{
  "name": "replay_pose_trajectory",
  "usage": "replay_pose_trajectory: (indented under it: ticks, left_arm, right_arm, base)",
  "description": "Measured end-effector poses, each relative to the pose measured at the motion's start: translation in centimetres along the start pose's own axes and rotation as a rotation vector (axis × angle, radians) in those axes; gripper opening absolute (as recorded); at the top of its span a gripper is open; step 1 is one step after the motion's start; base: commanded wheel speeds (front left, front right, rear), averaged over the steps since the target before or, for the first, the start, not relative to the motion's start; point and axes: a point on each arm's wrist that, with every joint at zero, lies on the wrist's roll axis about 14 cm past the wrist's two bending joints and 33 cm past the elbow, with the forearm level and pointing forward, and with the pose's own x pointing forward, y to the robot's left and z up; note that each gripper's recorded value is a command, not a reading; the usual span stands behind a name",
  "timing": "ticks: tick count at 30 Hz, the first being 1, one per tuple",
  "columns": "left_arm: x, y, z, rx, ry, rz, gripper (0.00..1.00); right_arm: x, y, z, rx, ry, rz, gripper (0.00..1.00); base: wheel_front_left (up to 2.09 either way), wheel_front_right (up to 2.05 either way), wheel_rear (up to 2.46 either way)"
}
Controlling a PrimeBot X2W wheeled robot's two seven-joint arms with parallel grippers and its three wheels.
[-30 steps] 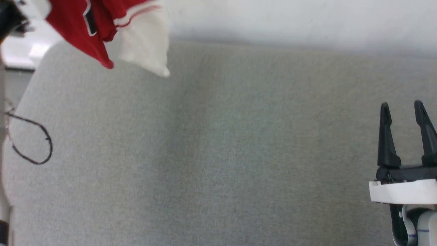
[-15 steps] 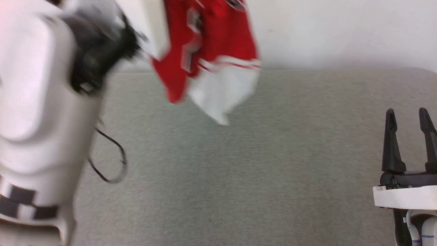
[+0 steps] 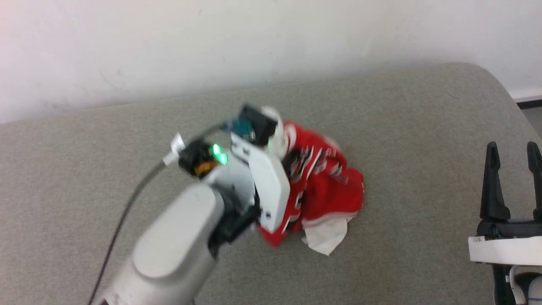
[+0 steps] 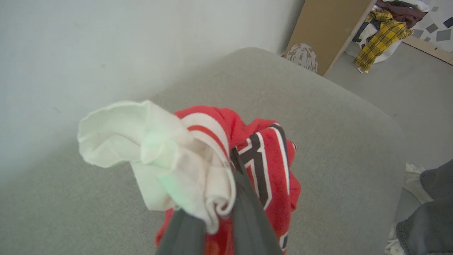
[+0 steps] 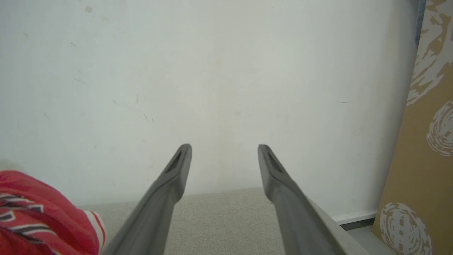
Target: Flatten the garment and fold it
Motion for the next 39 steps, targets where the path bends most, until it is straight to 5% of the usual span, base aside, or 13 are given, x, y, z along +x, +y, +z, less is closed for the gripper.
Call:
replay_pose_trajectory:
  ticks: [8, 9, 10, 11, 18, 24, 28, 39]
  left_arm:
    - [1.2, -1.4, -12.6, -0.154, 0.278, 0.024, 0.0]
    - [1.3, -1.4, -12.8, -0.166, 0.274, 0.029, 0.21]
    - [1.3, -1.3, -12.8, -0.178, 0.266, 0.036, 0.82]
    - [1.3, -1.2, -12.7, -0.186, 0.251, 0.044, 1.0]
    - [0.3, 2.2, -5.2, -0.232, -0.09, 0.134, 1.0]
    - [-5.5, 8.0, 2.3, -0.19, -0.482, 0.324, 1.0]
    - [-10.3, 10.6, 1.6, -0.141, -0.585, 0.462, 1.0]
    - [-17.1, 9.7, -6.1, -0.089, -0.515, 0.654, 1.0]
  right_arm:
    - [0.1, 0.3, -1.2, 0.001, 0.034, 0.006, 1.0]
    - [0.2, 0.4, -1.3, 0.003, 0.037, 0.01, 1.0]
    - [0.3, 0.6, -1.5, 0.005, 0.039, 0.014, 1.0]
    - [0.4, 0.7, -1.6, 0.007, 0.041, 0.017, 1.0]
    - [1.0, 2.1, -1.5, 0.026, 0.031, 0.056, 1.0]
    - [1.5, 3.1, -1.3, 0.039, 0.019, 0.083, 1.0]
    - [1.5, 3.6, -1.3, 0.044, 0.017, 0.096, 1.0]
    - [0.8, 3.8, -3.2, 0.046, 0.079, 0.103, 1.0]
  base:
    - [0.0, 0.0, 0.0]
    - [0.0, 0.0, 0.0]
    - [0.0, 0.0, 0.0]
    - [0.0, 0.0, 0.0]
    - [0.0, 0.0, 0.0]
    - [0.0, 0.0, 0.0]
    - [0.0, 0.0, 0.0]
    - [0.0, 0.0, 0.0]
